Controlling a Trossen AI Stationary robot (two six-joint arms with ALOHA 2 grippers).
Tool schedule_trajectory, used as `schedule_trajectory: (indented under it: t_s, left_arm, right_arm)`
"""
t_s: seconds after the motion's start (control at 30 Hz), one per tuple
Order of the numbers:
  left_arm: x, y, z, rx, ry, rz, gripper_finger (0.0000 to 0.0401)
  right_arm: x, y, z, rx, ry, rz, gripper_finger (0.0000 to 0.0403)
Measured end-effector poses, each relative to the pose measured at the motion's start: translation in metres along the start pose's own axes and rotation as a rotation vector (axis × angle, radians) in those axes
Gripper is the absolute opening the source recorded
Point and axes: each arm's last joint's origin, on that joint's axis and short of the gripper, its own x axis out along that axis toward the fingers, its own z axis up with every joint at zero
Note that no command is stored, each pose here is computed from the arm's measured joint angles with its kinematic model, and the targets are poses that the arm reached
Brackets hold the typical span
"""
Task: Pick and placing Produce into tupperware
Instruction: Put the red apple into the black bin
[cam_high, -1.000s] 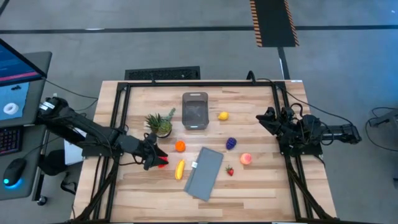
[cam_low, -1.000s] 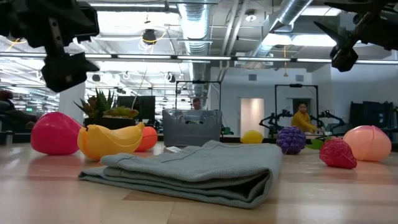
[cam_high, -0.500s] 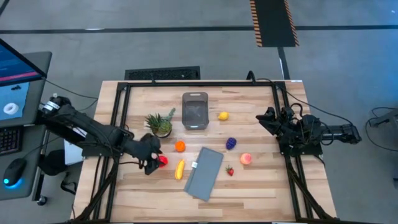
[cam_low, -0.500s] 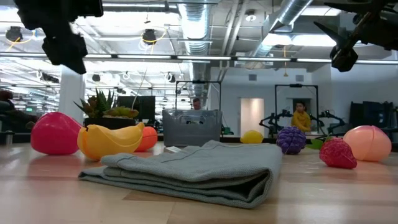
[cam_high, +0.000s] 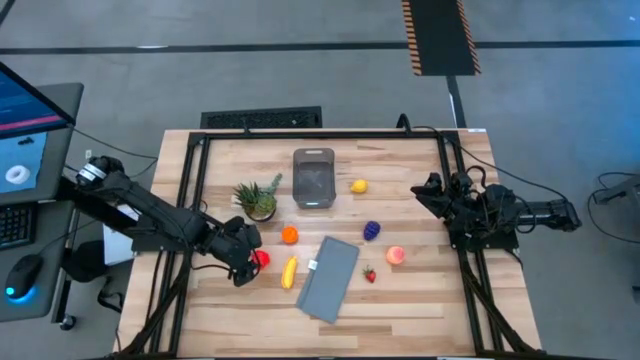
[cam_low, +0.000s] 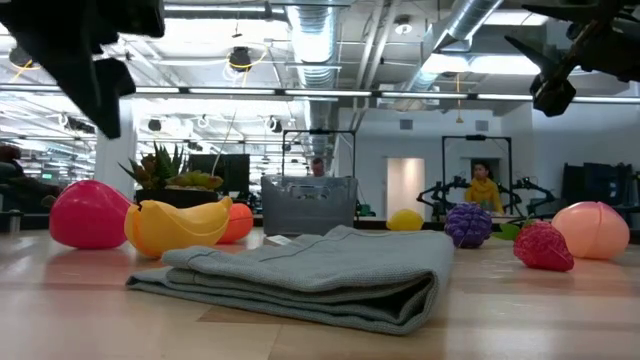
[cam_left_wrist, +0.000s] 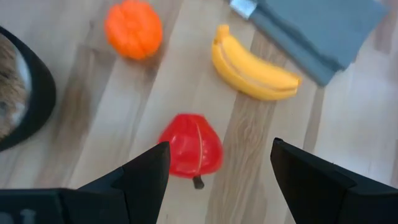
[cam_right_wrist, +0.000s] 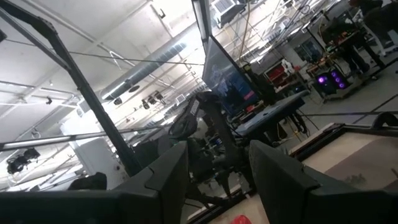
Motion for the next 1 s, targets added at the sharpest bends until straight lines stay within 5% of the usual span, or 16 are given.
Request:
schedule_trajectory:
  t_s: [0.67, 1.0]
  left_arm:
    - [0.0058, 0.0000, -0.0020, 0.018, 0.082, 0.047, 0.0270]
    - [0.0061, 0.0025, -0.0011, -0.047, 0.084, 0.063, 0.0333]
  right_arm:
    - [0.0000, -0.0003, -0.0005, -0.001, 0.005, -0.004, 0.0196]
    - [0.0000, -0.0003, -0.0005, 0.000, 0.005, -0.004, 0.0196]
